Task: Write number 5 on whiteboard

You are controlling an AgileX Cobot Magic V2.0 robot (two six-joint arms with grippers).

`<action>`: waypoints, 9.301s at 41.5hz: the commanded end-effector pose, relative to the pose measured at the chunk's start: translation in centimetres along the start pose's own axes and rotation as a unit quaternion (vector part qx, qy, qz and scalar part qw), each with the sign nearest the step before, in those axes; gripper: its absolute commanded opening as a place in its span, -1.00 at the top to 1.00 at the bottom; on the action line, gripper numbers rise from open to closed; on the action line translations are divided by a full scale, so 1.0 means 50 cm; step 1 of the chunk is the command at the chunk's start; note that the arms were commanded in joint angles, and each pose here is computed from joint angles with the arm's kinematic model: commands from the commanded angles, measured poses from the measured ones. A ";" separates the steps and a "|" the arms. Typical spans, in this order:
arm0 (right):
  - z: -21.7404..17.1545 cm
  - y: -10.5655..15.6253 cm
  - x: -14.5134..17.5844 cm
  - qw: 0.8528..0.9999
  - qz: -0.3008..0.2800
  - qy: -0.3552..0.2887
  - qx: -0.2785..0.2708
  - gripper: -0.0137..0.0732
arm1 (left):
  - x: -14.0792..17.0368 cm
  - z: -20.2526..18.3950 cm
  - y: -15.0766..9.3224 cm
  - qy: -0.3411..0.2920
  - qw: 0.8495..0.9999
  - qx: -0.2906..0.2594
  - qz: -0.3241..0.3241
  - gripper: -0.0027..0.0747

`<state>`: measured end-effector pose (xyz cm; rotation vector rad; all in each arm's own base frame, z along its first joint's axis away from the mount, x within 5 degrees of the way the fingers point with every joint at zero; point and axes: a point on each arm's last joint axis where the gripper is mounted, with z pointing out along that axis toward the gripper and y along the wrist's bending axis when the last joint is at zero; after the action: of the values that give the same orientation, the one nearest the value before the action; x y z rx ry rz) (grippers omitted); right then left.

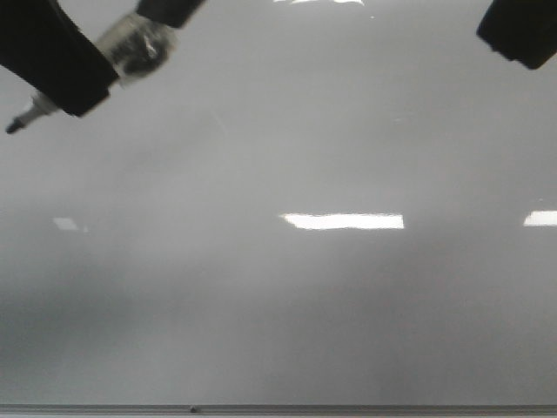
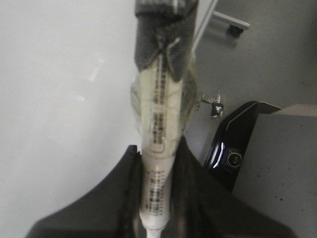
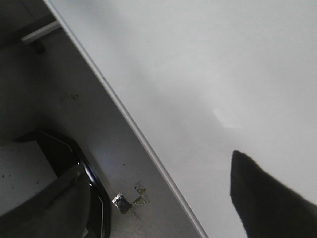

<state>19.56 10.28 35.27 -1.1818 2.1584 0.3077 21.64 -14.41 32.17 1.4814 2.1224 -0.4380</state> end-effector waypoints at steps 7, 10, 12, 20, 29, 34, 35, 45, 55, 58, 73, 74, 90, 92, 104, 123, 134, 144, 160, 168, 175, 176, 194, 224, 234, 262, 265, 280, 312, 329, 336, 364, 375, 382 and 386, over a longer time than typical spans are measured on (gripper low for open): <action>0.022 0.041 -0.053 0.992 -0.079 -0.064 -0.078 -0.69 | -0.066 0.055 -0.052 -0.023 0.997 0.027 0.066 0.98; 0.031 0.047 -0.060 0.988 -0.092 -0.077 -0.099 -0.69 | -0.079 0.065 -0.063 -0.021 0.996 0.035 0.081 0.98; 0.036 0.050 -0.063 0.986 -0.097 -0.082 -0.109 -0.69 | -0.091 0.067 -0.070 -0.024 0.995 0.040 0.090 0.98; 0.051 0.053 -0.072 0.980 -0.119 -0.101 -0.127 -0.68 | -0.131 0.068 -0.092 -0.033 0.991 0.053 0.121 0.98; 0.057 0.053 -0.073 0.979 -0.122 -0.098 -0.129 -0.24 | -0.133 0.069 -0.093 -0.029 0.990 0.056 0.125 0.98; 0.057 0.053 -0.073 0.979 -0.122 -0.098 -0.129 0.09 | -0.133 0.069 -0.093 -0.029 0.990 0.056 0.125 0.98; 0.057 0.053 -0.073 0.979 -0.122 -0.098 -0.130 0.15 | -0.133 0.069 -0.093 -0.029 0.990 0.056 0.125 0.98; 0.057 0.055 -0.071 0.979 -0.123 -0.094 -0.135 0.77 | -0.133 0.069 -0.093 -0.029 0.992 0.056 0.111 0.84; 0.058 0.054 -0.071 0.980 -0.109 -0.094 -0.134 0.85 | -0.145 0.043 -0.076 -0.037 0.995 0.036 0.083 -0.17; 0.054 0.052 -0.072 0.983 -0.098 -0.092 -0.127 0.85 | -0.147 0.011 -0.063 -0.046 0.997 0.010 0.068 -0.19; -0.027 0.019 -0.066 0.999 0.027 -0.038 0.011 0.85 | -0.090 -0.188 -0.051 -0.133 0.986 -0.096 -0.036 -0.18; -0.031 0.019 -0.063 0.998 0.045 -0.038 0.019 0.85 | -0.084 -0.196 -0.052 -0.137 0.984 -0.101 -0.045 -0.18; -0.061 0.022 0.052 0.935 0.224 -0.229 0.150 0.85 | 0.018 -0.236 -0.093 -0.168 0.968 -0.158 -0.100 -0.18; -0.052 0.027 0.067 0.929 0.222 -0.252 0.158 0.85 | 0.021 -0.234 -0.093 -0.173 0.966 -0.163 -0.102 -0.18; -0.002 0.012 0.066 0.922 0.218 -0.272 0.170 0.85 | 0.016 -0.239 -0.088 -0.194 0.959 -0.180 -0.101 -0.18; 0.046 -0.045 -0.013 0.925 0.222 -0.257 0.169 0.85 | 0.013 -0.242 -0.085 -0.204 0.956 -0.187 -0.100 -0.17; 0.076 -0.066 -0.031 0.925 0.224 -0.254 0.172 0.85 | 0.013 -0.242 -0.085 -0.204 0.956 -0.188 -0.100 -0.17; 0.128 -0.078 -0.024 0.935 0.230 -0.214 0.165 0.85 | 0.013 -0.242 -0.085 -0.205 0.955 -0.188 -0.100 -0.17; 0.160 -0.067 -0.014 0.957 0.206 -0.150 0.141 0.84 | 0.012 -0.242 -0.085 -0.206 0.955 -0.189 -0.100 -0.17; 0.154 -0.084 0.014 0.958 0.229 -0.103 0.141 0.84 | 0.012 -0.242 -0.085 -0.206 0.955 -0.189 -0.100 -0.17; 0.189 -0.056 0.033 0.966 0.221 -0.069 0.117 0.84 | 0.012 -0.242 -0.085 -0.206 0.955 -0.189 -0.100 -0.17; 0.194 -0.054 0.031 0.967 0.218 -0.070 0.115 0.84 | 0.012 -0.242 -0.085 -0.206 0.955 -0.189 -0.100 -0.17; 0.141 -0.026 -0.005 0.965 0.184 -0.144 0.120 0.84 | 0.011 -0.244 -0.083 -0.212 0.953 -0.194 -0.100 -0.17; 0.141 -0.084 0.002 0.950 0.186 -0.177 0.180 0.84 | 0.010 -0.244 -0.083 -0.213 0.953 -0.193 -0.100 -0.17; 0.166 -0.088 0.000 0.949 0.190 -0.177 0.177 0.84 | 0.010 -0.244 -0.083 -0.213 0.953 -0.193 -0.100 -0.18; 0.144 -0.091 0.014 0.951 0.197 -0.156 0.177 0.84 | 0.010 -0.245 -0.083 -0.215 0.952 -0.195 -0.100 -0.18; 0.118 -0.063 0.003 0.955 0.183 -0.167 0.162 0.84 | 0.010 -0.245 -0.083 -0.214 0.952 -0.194 -0.100 -0.18; -0.011 0.103 0.045 0.998 -0.008 -0.062 0.025 0.84 | -0.005 -0.209 -0.087 -0.188 0.975 -0.114 -0.037 -0.18; -0.023 0.134 0.073 0.998 -0.059 0.004 -0.027 0.84 | -0.153 0.024 -0.178 -0.155 0.974 0.073 0.150 -0.18; -0.022 0.132 0.069 0.998 -0.058 -0.007 -0.021 0.84 | -0.175 0.120 -0.190 -0.106 0.975 0.104 0.164 -0.18; -0.022 0.132 0.069 0.998 -0.058 -0.007 -0.021 0.84 | -0.176 0.124 -0.188 -0.105 0.976 0.101 0.165 0.01; -0.022 0.132 0.069 0.998 -0.058 -0.007 -0.021 -0.38 | -0.177 0.124 -0.187 -0.107 0.976 0.099 0.164 0.98; -0.073 0.135 0.079 0.996 -0.074 -0.051 0.016 -0.46 | -0.166 0.126 -0.184 -0.080 0.975 0.095 0.186 0.98; -0.145 0.141 0.109 0.991 -0.049 -0.109 0.064 -0.46 | -0.144 0.113 -0.152 0.037 0.980 0.029 0.195 0.98; -0.165 0.142 0.119 0.988 -0.043 -0.124 0.082 -0.46 | -0.132 0.085 -0.109 0.129 0.977 -0.064 0.159 0.98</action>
<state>8.00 6.64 35.77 -1.1466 1.9393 0.2332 18.49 -24.90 29.83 1.9768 1.9480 -0.1537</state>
